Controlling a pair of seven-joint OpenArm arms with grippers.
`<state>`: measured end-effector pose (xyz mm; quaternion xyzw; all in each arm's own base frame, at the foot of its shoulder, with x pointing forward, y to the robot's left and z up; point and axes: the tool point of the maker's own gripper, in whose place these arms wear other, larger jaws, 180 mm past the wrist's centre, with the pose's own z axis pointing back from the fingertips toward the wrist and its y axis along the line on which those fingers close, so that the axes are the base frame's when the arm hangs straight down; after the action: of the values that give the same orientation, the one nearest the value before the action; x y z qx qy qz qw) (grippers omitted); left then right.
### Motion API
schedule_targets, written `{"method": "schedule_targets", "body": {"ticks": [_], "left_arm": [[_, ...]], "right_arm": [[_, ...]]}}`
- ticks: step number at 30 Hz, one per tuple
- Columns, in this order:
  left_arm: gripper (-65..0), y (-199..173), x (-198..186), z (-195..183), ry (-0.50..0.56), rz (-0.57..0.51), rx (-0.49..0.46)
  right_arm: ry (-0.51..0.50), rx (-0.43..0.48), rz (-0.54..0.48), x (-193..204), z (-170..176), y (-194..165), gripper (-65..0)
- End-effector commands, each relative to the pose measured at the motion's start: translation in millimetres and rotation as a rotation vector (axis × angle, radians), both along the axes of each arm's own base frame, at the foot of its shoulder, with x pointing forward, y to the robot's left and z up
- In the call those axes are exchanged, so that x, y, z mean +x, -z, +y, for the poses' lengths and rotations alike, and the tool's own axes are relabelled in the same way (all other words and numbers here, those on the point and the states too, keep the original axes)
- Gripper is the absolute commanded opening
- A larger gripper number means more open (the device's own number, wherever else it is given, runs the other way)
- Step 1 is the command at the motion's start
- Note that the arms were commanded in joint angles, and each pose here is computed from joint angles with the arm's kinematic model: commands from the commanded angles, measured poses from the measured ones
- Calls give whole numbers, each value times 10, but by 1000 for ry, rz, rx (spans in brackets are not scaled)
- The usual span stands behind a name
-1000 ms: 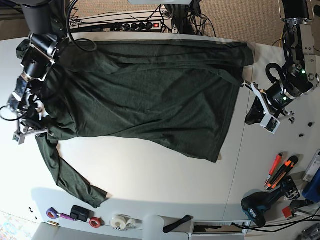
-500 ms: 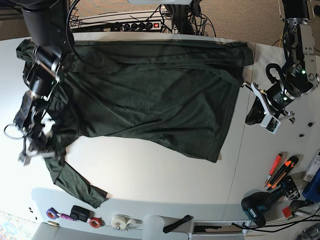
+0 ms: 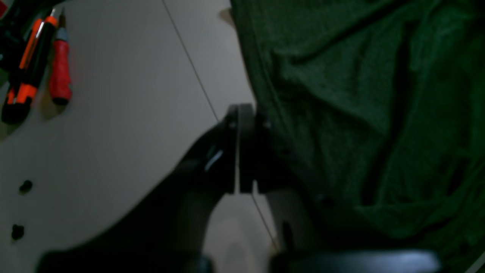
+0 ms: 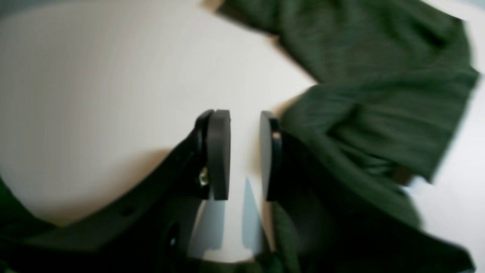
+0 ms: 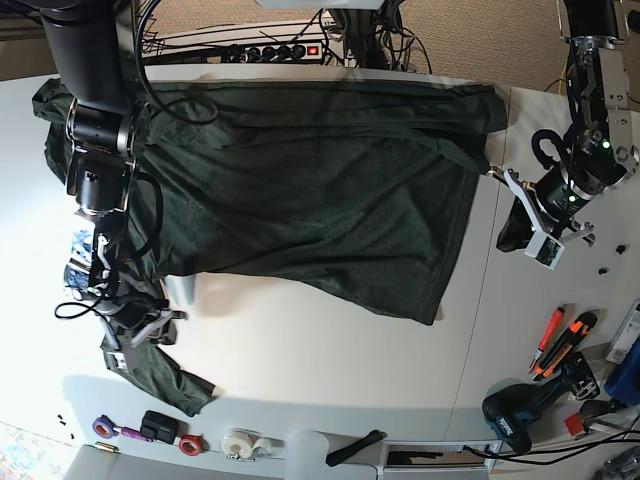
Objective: Layout the t-shirt on the table in an organized manner, then fold the t-shirt properly
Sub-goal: 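Drag the grasped shirt side with the right gripper toward the collar, then grasp the shirt hem corner with the left gripper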
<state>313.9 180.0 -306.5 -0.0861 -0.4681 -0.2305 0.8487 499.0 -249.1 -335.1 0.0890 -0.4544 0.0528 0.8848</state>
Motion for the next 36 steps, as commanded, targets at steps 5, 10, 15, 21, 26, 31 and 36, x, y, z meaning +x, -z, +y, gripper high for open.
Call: {"method": "schedule_targets", "body": {"ticks": [5,10,15,21,26,31,36], "left_arm": [[-490,-136,76,60,-15,-50,15],[-438,-105,124,252,-107,-50,76],[-415,-106,138,312,-132,-52,92],[-415,-110,138,305,-128,-53,90],[-415,-108,136,306,-128,-52,91],[-415,-107,136,306,-128,-51,91],[-415,-107,136,306,-128,-51,90]], "right_arm": [[20,-37,-139,208,-223,-608,-508],[205,-27,-187,-46,-990,-967,-507],[272,-25,-103,-667,-1657,-789,-319],[271,-69,-1,-1188,-1858,-320,-314],[201,-4,77,-1254,-1643,-97,-314],[139,-7,168,-1305,-1450,215,-314],[116,1,228,-1374,-1347,449,-314]]}}
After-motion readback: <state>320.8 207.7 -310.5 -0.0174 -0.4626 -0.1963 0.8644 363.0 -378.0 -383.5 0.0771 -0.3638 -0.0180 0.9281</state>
